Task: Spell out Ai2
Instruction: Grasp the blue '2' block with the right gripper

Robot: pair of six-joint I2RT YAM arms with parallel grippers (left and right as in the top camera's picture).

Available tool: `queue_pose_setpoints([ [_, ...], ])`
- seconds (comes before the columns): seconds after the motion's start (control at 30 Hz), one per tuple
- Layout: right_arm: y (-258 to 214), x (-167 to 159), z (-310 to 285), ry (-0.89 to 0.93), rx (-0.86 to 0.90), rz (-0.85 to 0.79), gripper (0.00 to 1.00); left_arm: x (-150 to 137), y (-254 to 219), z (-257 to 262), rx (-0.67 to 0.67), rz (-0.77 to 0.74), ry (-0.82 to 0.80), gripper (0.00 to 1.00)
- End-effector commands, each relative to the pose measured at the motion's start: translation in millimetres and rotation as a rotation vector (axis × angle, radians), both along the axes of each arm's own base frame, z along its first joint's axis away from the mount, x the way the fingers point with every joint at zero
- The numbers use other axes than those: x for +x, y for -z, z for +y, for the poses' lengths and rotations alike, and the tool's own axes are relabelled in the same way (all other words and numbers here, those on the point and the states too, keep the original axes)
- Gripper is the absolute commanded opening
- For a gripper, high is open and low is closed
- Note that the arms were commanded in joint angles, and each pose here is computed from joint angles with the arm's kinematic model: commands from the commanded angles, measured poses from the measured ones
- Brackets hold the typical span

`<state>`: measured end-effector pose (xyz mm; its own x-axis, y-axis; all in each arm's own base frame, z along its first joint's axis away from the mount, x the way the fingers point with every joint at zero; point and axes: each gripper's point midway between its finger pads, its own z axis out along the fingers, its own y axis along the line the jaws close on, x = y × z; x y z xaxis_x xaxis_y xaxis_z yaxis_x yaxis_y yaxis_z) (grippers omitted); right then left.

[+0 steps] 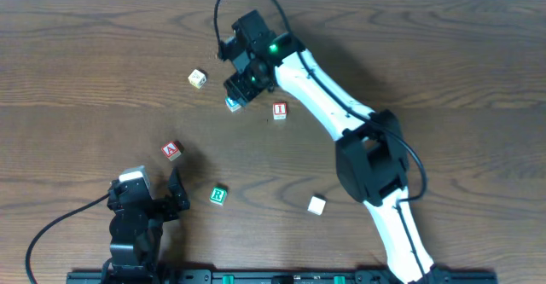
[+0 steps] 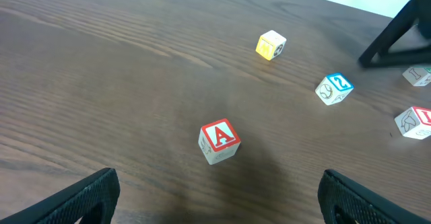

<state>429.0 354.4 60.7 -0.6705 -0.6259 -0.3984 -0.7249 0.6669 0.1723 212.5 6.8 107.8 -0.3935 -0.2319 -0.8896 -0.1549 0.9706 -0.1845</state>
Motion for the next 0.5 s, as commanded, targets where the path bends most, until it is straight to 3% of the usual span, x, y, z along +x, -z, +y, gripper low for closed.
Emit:
queue_pose_setpoints([
  [0.0,16.7,-18.6,17.1,-0.089,0.002,0.033,0.68,-0.3,7.0,1.6,0.02,0.014,0.001,0.95],
  [0.47,34.4,-14.9,22.7,-0.064,-0.096,-0.043,0.66,-0.3,7.0,1.6,0.02,0.014,0.001,0.95],
])
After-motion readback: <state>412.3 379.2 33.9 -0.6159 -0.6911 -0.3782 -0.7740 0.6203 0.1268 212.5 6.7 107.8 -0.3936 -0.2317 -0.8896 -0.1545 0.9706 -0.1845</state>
